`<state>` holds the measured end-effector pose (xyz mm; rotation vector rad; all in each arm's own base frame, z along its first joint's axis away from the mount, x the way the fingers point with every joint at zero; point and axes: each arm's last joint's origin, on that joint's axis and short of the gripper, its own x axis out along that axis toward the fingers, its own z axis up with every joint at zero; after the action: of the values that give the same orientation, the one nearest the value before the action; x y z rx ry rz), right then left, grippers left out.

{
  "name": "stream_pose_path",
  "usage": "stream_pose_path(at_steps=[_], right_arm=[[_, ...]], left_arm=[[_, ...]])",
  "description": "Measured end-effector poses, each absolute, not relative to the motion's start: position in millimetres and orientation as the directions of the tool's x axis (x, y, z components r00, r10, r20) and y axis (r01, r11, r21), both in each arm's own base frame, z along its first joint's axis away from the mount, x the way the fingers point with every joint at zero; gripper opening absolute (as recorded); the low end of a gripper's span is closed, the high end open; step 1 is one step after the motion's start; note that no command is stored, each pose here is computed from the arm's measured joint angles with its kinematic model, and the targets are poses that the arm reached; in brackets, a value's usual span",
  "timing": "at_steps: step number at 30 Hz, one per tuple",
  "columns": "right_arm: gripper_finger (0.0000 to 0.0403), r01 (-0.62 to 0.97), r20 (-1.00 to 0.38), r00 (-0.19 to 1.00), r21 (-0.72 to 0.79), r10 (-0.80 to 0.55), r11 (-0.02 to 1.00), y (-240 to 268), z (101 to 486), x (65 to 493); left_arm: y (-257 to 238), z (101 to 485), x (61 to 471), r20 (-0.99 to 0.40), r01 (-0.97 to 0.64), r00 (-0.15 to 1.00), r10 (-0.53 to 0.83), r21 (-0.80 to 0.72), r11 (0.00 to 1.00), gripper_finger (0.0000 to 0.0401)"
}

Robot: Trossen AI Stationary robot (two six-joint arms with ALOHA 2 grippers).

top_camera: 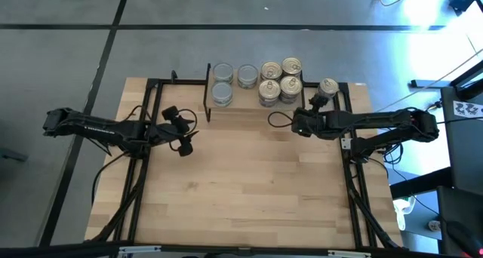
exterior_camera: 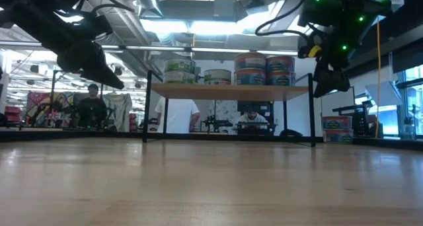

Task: Stack canned seafood by type on shelf
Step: Adjust the blue pink tuna can, then put the blue pink tuna can on the shelf

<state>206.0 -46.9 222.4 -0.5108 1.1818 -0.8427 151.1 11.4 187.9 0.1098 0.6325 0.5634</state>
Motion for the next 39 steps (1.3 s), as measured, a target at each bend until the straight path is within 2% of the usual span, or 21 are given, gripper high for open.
stream_pose_path(at_steps=[9, 27, 30, 34, 39], right_arm=[[0.0319, 0.304, -0.582, 0.167, -0.738, -0.796, 0.603, -47, 224, 210], [0.0319, 0.392, -0.553, 0.315, -0.664, -0.772, 0.636, -48, 234, 227], [0.0319, 0.461, -0.561, 0.266, -0.641, -0.784, 0.615, -49, 243, 224], [0.0303, 0.609, -0.549, 0.149, -0.604, -0.823, 0.513, -57, 264, 208], [0.0252, 0.820, -0.619, 0.116, -0.382, -0.776, 0.427, -89, 288, 190]], left_arm=[[11, 188, 151, -0.529, -0.464, 0.663, 0.530, 0.265, 0.845, 0.0203], [11, 188, 151, -0.529, -0.464, 0.663, 0.530, 0.265, 0.845, 0.0203], [11, 188, 151, -0.530, -0.464, 0.663, 0.529, 0.265, 0.846, 0.0203], [11, 187, 150, -0.540, -0.469, 0.654, 0.529, 0.259, 0.844, 0.0203], [11, 186, 150, -0.546, -0.468, 0.650, 0.529, 0.262, 0.844, 0.0203]])
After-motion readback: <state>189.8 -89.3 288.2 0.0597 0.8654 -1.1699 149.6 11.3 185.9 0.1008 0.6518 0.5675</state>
